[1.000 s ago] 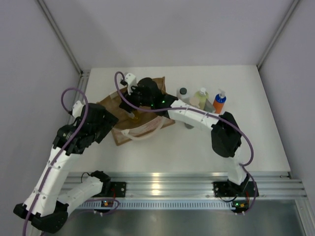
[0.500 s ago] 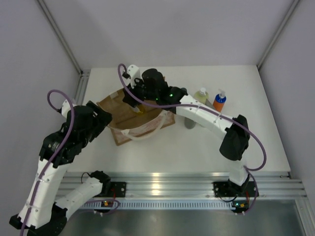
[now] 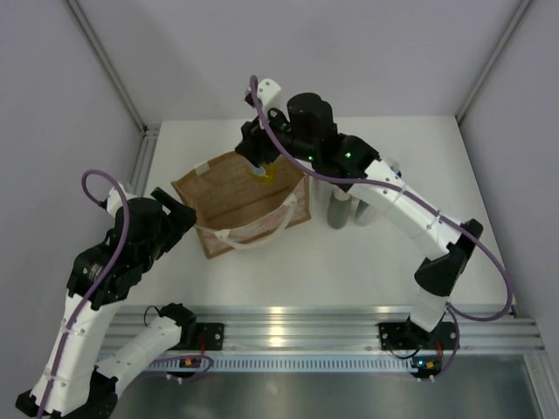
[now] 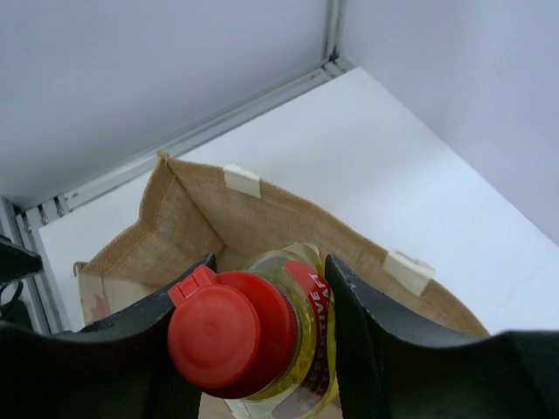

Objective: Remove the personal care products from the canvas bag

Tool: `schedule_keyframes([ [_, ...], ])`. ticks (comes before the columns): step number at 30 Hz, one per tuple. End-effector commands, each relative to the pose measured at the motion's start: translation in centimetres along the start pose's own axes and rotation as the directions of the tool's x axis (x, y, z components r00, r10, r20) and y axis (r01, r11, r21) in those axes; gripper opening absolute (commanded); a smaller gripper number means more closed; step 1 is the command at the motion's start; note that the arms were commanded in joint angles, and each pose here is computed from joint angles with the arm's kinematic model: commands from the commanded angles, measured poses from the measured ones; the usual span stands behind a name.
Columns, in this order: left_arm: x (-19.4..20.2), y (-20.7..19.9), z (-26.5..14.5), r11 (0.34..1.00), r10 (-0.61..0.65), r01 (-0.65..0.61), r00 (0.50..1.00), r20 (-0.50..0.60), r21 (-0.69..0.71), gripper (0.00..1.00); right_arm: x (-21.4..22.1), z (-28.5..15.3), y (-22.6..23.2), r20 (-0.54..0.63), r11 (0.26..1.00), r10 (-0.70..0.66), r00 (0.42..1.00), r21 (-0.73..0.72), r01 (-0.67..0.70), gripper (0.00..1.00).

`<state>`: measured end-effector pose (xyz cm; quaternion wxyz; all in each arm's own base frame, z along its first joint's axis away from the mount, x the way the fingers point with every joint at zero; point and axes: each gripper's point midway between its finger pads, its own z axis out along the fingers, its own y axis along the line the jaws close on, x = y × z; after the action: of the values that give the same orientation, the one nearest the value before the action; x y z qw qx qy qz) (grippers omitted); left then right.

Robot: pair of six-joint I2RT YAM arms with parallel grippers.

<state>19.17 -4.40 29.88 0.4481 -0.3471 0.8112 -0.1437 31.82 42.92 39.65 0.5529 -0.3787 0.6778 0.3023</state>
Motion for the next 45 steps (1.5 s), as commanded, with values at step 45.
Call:
schedule_keyframes([
  [45, -2.1, -1.7, -1.4, 0.96, 0.271, -0.272, 0.962, 0.021, 0.061, 0.99, 12.2, -28.9, -23.3, 0.326, 0.693, 0.014, 0.945, 0.678, -0.244, 0.0],
])
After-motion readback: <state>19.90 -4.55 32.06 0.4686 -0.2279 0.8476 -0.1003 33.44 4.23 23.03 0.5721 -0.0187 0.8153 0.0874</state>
